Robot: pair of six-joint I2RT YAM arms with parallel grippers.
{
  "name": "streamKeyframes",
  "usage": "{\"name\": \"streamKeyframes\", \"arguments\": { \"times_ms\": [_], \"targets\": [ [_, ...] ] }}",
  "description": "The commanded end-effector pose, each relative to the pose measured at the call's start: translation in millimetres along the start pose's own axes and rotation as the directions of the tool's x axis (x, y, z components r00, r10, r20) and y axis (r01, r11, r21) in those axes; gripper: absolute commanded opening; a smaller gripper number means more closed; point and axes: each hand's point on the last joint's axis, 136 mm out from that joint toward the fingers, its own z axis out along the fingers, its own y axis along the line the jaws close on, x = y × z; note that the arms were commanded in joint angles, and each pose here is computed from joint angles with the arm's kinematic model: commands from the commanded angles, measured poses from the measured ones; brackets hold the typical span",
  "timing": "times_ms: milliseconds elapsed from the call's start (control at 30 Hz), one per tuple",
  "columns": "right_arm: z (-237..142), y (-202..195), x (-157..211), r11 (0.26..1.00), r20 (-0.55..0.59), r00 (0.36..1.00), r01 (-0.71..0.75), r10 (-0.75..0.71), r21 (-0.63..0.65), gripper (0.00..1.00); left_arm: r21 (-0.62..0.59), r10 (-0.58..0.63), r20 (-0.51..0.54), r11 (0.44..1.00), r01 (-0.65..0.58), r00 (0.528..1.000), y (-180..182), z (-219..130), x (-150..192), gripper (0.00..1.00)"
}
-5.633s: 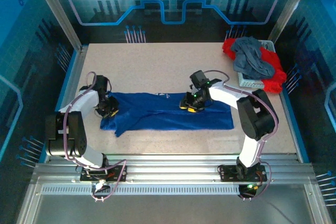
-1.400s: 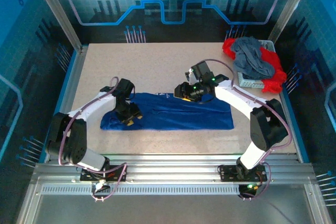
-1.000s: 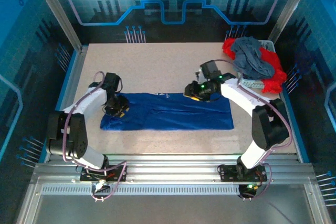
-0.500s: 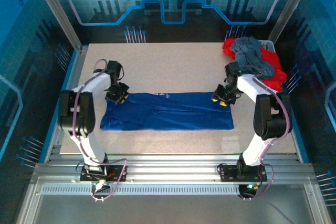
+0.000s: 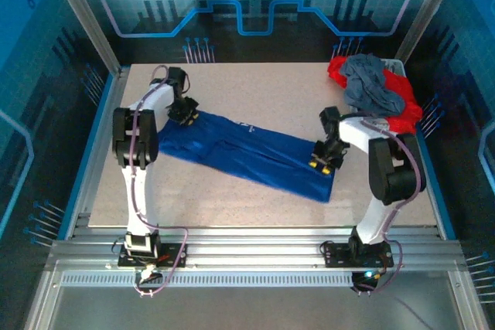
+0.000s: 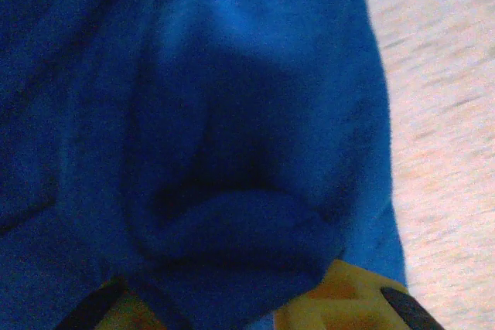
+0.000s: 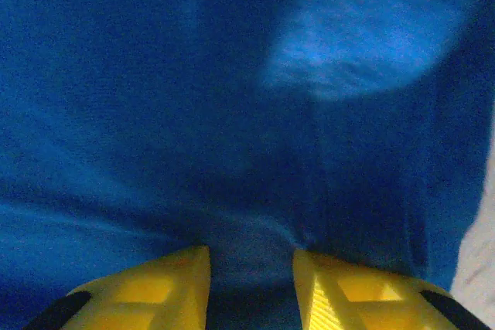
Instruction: Fold and stack the t-shirts
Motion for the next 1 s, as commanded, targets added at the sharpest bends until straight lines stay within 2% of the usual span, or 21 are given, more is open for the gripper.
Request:
{"name": "streamKeyframes", "arguments": {
  "times_ms": [0,100,200,267,333,400,467,567,667,733,800,900,967],
  "targets": [
    [12.1,11.8,70.9,0.994,-0.128,0.986,-0.108,0.107,0.000,0.36,0.201,0.075,-0.047,0.977,-0.064,0.996,-68.6,29.8,-1.5,0.22],
    [6.7,48.7,108.1,0.998,-0.148,0.988,-0.039,0.033,-0.041,0.38,0.352,0.155,-0.032,0.926,-0.134,0.987,-136.5,32.6,4.1,0.25],
    [8.1,79.9,134.0,0.996,-0.211,0.977,0.012,-0.030,-0.088,0.38,0.503,0.187,0.007,0.849,-0.165,0.982,-193.3,14.8,8.8,0.29],
    [-3.1,86.1,125.4,0.994,-0.155,0.984,0.071,-0.083,-0.080,0.39,0.555,0.186,0.058,0.811,-0.186,0.981,-215.1,-13.2,6.5,0.32],
    [-24.6,93.8,106.8,0.985,-0.061,0.988,0.136,-0.143,-0.105,0.43,0.557,0.176,0.093,0.807,-0.198,0.980,-218.5,-42.7,4.4,0.33],
    [-47.9,112.7,88.5,0.959,0.044,0.977,0.215,-0.211,-0.183,0.47,0.524,0.169,0.126,0.825,-0.210,0.978,-208.4,-72.3,6.1,0.33],
    [-65.5,140.4,71.8,0.909,0.129,0.946,0.323,-0.298,-0.263,0.48,0.477,0.132,0.142,0.859,-0.185,0.981,-183.8,-94.0,12.4,0.33],
    [-71.3,186.5,44.9,0.815,0.221,0.878,0.477,-0.425,-0.329,0.45,0.412,0.037,0.127,0.907,-0.087,0.991,-135.5,-98.6,25.9,0.28],
    [-61.9,235.9,14.5,0.735,0.270,0.828,0.560,-0.491,-0.382,0.39,0.345,-0.075,0.061,0.937,0.050,0.995,-91.5,-71.2,34.4,0.23],
    [-56.1,267.7,-4.1,0.696,0.294,0.800,0.600,-0.523,-0.394,0.36,0.343,-0.161,0.028,0.929,0.142,0.987,-77.2,-53.1,29.4,0.21],
    [-49.9,296.7,-18.3,0.663,0.301,0.784,0.620,-0.543,-0.420,0.33,0.345,-0.204,0.035,0.921,0.180,0.978,-68.9,-39.5,20.1,0.19],
    [-26.2,321.6,-36.7,0.664,0.283,0.785,0.617,-0.550,-0.421,0.32,0.313,-0.215,0.059,0.931,0.187,0.975,-62.2,-22.0,5.8,0.18],
    [-6.8,326.7,-47.2,0.696,0.252,0.803,0.595,-0.541,-0.403,0.32,0.282,-0.223,0.039,0.938,0.204,0.974,-58.6,-6.1,3.8,0.17]
  ]
}}
